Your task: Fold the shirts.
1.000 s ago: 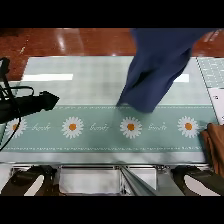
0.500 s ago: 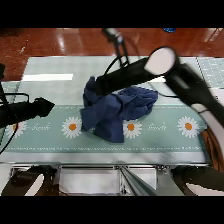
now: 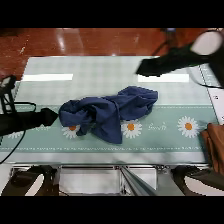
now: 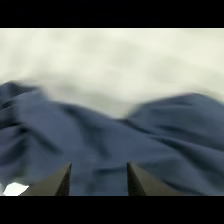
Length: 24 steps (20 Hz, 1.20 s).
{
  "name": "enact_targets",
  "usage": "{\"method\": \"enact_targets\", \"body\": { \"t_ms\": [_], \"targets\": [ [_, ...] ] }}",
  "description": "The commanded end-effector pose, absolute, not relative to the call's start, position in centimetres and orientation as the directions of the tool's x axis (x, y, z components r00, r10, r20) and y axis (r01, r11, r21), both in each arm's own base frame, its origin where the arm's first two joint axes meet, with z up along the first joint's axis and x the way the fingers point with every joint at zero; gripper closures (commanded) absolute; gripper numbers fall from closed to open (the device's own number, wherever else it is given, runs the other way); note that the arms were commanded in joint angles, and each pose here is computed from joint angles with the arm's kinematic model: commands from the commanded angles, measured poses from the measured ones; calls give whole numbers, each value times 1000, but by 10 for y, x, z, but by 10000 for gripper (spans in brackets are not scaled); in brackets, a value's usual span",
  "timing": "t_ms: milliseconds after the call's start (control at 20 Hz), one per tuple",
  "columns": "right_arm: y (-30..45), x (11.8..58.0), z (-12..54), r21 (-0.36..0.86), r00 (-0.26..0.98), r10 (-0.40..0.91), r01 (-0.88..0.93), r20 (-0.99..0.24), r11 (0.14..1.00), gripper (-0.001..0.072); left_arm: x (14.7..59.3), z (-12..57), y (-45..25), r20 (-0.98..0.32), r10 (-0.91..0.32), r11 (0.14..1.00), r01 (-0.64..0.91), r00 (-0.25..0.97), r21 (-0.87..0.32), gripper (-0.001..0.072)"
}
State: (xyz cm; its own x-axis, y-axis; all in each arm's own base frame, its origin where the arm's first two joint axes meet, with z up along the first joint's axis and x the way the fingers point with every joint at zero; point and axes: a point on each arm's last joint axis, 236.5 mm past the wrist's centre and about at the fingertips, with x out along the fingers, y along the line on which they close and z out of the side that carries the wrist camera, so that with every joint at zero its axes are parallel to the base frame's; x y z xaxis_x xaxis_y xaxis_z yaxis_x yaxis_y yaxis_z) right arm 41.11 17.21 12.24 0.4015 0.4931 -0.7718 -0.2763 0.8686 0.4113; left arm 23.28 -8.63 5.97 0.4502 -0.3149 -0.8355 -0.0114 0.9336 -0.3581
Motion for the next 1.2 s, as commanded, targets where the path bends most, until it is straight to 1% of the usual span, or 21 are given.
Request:
{"method": "enact_targets", "body": {
  "t_ms": [0,100,150,200,300,400,500,550,800,950,1100,1150],
  "targets": [
    [27,381,105,332,473,271,49,-838,942,305,214,19,-111,-844,-415,899,11,340,-438,202],
    [-7,345,60,344,443,238,175,-864,923,305,217,-8,-98,-872,-370,915,-34,321,-401,202],
    [-14,325,37,360,417,246,221,-875,907,305,224,-13,-92,-876,-357,913,-74,325,-400,202],
    [-14,309,17,382,398,266,249,-878,890,305,234,-15,-88,-868,-359,901,-114,344,-418,202],
    [-4,287,-16,463,377,334,331,-864,822,305,253,-22,-90,-843,-399,849,-201,361,-488,202],
    [17,284,-34,534,391,401,338,-829,775,305,262,-37,-114,-810,-498,786,-232,309,-572,202],
    [27,282,-41,545,390,417,319,-821,775,305,275,-56,-123,-795,-536,741,-293,284,-604,202],
    [31,282,-41,540,383,418,303,-824,785,305,280,-65,-124,-799,-538,731,-323,269,-601,202],
    [47,286,-45,533,370,428,254,-825,807,305,296,-90,-134,-819,-545,755,-319,181,-573,202],
    [61,289,-65,525,323,442,246,-837,815,305,299,-98,-144,-822,-552,772,-288,140,-567,202],
    [69,297,-77,545,319,459,278,-829,791,305,304,-102,-155,-824,-555,782,-266,113,-564,205],
    [70,298,-79,552,319,465,284,-826,784,305,307,-103,-156,-824,-556,783,-262,110,-564,232]
  ]
}}
